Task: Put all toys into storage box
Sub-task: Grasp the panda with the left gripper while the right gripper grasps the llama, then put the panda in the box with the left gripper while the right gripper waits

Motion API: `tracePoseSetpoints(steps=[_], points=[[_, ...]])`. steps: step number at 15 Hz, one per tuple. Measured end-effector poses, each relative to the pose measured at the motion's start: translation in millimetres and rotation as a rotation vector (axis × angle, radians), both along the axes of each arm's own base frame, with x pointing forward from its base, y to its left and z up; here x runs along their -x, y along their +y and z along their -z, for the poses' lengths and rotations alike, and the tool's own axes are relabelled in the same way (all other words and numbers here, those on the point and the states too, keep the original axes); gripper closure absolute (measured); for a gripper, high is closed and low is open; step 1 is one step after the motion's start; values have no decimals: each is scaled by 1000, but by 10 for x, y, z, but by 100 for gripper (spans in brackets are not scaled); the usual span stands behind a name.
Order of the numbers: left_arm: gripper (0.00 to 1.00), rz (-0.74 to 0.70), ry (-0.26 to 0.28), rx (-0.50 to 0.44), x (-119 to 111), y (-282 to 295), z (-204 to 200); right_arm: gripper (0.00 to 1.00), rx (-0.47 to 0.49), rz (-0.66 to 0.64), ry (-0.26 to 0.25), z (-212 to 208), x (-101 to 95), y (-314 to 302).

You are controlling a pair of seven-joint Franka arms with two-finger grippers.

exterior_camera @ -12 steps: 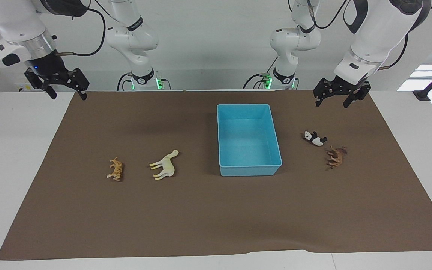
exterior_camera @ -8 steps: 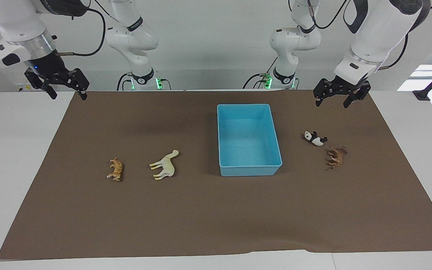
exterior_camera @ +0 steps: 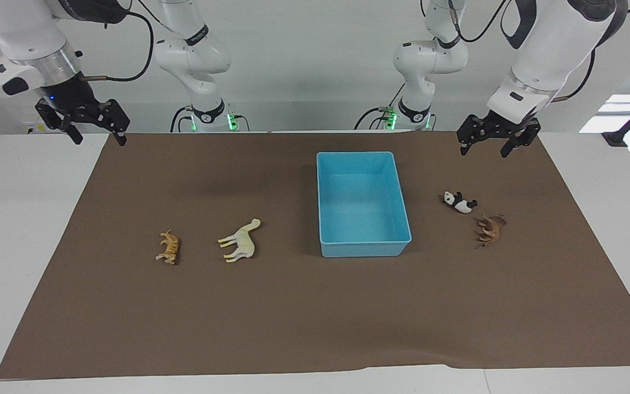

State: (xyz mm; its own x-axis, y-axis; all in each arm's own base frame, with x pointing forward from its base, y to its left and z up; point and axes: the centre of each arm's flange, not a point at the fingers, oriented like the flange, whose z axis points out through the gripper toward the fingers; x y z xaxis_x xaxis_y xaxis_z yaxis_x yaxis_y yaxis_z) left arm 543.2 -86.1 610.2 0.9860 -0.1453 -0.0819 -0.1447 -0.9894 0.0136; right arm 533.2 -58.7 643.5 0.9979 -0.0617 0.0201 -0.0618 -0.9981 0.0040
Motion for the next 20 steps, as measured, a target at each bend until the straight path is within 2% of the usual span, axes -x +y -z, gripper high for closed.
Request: tracePoseSetpoints(steps=[2, 5, 6, 9, 10, 12, 15, 18, 20], points=[[0, -13, 38, -6, 52, 74, 7, 0, -6, -49, 4, 57, -12, 266], [0, -102, 56, -16, 90, 245, 61, 0, -5, -160, -28, 297, -54, 944], [0, -175, 51, -24, 118, 270, 157, 0, -7, -180, -41, 416, -68, 1094], [0, -392, -49, -24, 234, 344, 726, 0, -22, -173, -92, 883, -123, 1422], [0, -446, -55, -26, 322, 391, 972, 0, -26, -170, -106, 1080, -133, 1555], [0, -569, -31, -43, 440, 498, 1309, 0, -29, -197, -98, 1437, -148, 1799], [0, -758, -21, -58, 492, 594, 1724, 0, -30, -265, -94, 2015, -281, 2076], [0, -816, -64, -41, 575, 727, 2177, 0, -26, -334, -97, 2562, -392, 2130], [0, -833, -72, -37, 613, 804, 2387, 0, -22, -368, -92, 2768, -411, 2113]])
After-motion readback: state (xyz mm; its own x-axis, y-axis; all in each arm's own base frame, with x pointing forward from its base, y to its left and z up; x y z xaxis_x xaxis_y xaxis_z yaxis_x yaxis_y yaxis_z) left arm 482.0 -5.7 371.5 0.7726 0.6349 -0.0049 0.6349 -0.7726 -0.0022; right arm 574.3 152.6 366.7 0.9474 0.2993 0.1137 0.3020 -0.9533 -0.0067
